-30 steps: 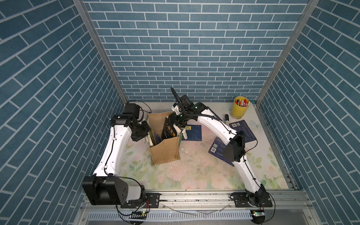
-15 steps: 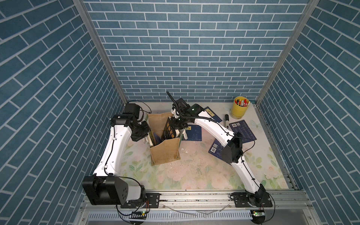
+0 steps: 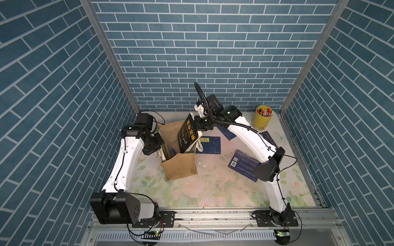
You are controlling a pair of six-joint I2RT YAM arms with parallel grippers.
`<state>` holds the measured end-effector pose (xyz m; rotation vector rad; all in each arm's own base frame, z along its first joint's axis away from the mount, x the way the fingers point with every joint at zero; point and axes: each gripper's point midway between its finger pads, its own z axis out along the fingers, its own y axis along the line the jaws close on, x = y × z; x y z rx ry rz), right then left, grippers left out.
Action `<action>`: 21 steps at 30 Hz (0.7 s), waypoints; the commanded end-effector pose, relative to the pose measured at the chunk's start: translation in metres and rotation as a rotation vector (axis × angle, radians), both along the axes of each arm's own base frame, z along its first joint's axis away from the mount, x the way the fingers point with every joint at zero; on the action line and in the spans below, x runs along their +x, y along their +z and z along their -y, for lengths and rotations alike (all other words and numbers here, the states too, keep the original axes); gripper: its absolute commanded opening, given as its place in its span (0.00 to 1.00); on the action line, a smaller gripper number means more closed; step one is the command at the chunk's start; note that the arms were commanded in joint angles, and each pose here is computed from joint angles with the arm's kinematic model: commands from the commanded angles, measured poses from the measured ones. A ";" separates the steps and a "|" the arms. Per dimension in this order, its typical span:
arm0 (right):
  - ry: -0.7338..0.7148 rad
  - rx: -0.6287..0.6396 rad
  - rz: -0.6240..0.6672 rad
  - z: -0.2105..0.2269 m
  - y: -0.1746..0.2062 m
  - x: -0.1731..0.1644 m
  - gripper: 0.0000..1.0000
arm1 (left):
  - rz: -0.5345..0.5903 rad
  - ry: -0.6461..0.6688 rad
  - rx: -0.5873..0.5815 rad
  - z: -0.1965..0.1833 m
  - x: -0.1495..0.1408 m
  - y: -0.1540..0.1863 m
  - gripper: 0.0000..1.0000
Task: Take out the books from the canvas bag
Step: Pick up the book from the canvas bag, then place the book at the center of the board.
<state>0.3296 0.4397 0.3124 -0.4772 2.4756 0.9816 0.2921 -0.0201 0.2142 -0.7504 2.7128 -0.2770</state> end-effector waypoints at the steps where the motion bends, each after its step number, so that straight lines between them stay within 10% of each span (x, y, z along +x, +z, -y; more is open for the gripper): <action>1: -0.051 0.184 0.101 0.013 0.071 0.013 0.00 | -0.040 0.010 0.015 -0.003 -0.008 -0.003 0.00; 12: -0.243 0.434 0.177 0.092 0.149 0.053 0.00 | -0.039 0.024 0.029 -0.007 -0.010 -0.005 0.00; 21: -0.522 0.560 0.157 0.171 0.104 0.108 0.00 | -0.042 0.043 0.022 -0.006 -0.009 -0.007 0.00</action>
